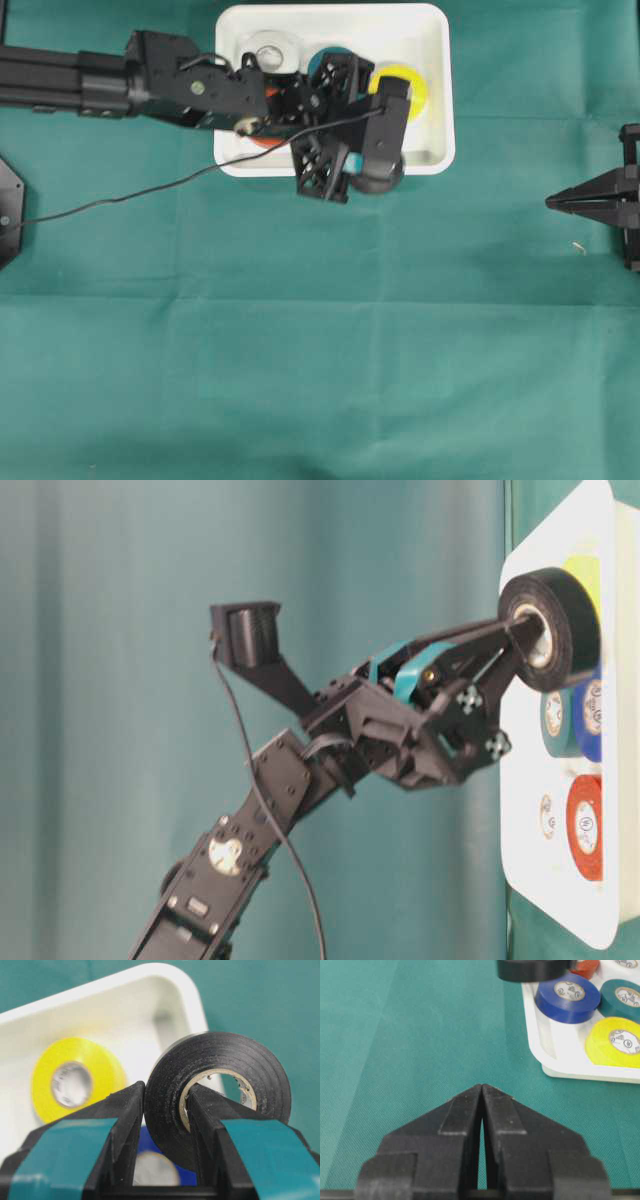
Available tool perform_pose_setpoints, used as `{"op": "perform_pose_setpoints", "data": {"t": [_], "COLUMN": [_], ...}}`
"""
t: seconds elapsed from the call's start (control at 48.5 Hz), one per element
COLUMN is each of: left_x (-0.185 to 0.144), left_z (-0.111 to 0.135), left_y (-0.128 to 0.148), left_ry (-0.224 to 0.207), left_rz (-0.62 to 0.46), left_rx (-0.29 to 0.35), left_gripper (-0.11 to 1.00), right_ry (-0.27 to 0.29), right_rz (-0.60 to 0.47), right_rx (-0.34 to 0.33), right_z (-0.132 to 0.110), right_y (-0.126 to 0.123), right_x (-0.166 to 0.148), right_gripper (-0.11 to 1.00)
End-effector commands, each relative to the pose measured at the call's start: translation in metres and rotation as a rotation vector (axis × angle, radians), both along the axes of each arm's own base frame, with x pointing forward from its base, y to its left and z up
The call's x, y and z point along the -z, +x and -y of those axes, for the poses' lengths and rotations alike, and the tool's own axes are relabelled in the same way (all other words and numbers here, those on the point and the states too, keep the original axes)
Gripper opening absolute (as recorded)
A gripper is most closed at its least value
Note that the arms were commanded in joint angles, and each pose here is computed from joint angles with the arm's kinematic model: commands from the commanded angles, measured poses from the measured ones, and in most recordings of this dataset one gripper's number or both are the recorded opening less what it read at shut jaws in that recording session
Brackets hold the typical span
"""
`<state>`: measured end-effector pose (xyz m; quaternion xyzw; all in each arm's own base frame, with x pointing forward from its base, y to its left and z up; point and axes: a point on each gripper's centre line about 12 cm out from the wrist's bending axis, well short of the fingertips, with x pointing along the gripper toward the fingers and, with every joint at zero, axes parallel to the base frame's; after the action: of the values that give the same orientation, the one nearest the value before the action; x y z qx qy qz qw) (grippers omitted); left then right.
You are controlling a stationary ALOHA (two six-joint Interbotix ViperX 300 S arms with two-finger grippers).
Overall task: Put the tape into the white case with the left arm.
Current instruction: 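Lift the black roll and carry it into the tray's right side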
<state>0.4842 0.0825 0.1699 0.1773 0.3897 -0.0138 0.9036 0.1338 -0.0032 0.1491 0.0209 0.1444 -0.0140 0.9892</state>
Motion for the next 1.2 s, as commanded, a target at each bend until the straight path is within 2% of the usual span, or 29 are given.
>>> {"op": "perform_pose_setpoints", "data": {"t": [0.0, 0.247, 0.763, 0.804, 1.01, 1.051, 1.175], "left_x": [-0.02, -0.015, -0.011, -0.012, -0.016, -0.017, -0.024], "left_z": [-0.011, -0.035, -0.037, -0.037, -0.028, -0.027, -0.024], "left_y": [0.011, 0.025, 0.024, 0.024, 0.025, 0.024, 0.021], "left_ry": [0.017, 0.038, 0.024, 0.025, 0.029, 0.029, 0.032], "left_rz": [0.061, 0.064, 0.044, 0.048, 0.056, 0.057, 0.067], "left_rx": [-0.013, -0.035, -0.046, -0.046, -0.027, -0.025, -0.02], "left_gripper": [0.25, 0.25, 0.26, 0.31, 0.9, 0.95, 0.94], "right_ry": [-0.002, -0.002, 0.0, -0.002, -0.002, -0.003, -0.002], "right_rz": [0.015, 0.015, 0.015, 0.017, 0.015, 0.015, 0.018], "right_rx": [0.0, 0.0, 0.001, 0.0, 0.0, 0.0, 0.0], "right_z": [0.0, 0.0, 0.0, 0.0, 0.0, 0.0, 0.0], "right_y": [0.002, 0.002, 0.002, 0.002, 0.002, 0.002, 0.002], "right_x": [-0.005, -0.005, -0.005, -0.005, -0.005, -0.005, -0.005], "right_gripper": [-0.09, -0.09, -0.09, -0.09, -0.09, -0.09, -0.09]}}
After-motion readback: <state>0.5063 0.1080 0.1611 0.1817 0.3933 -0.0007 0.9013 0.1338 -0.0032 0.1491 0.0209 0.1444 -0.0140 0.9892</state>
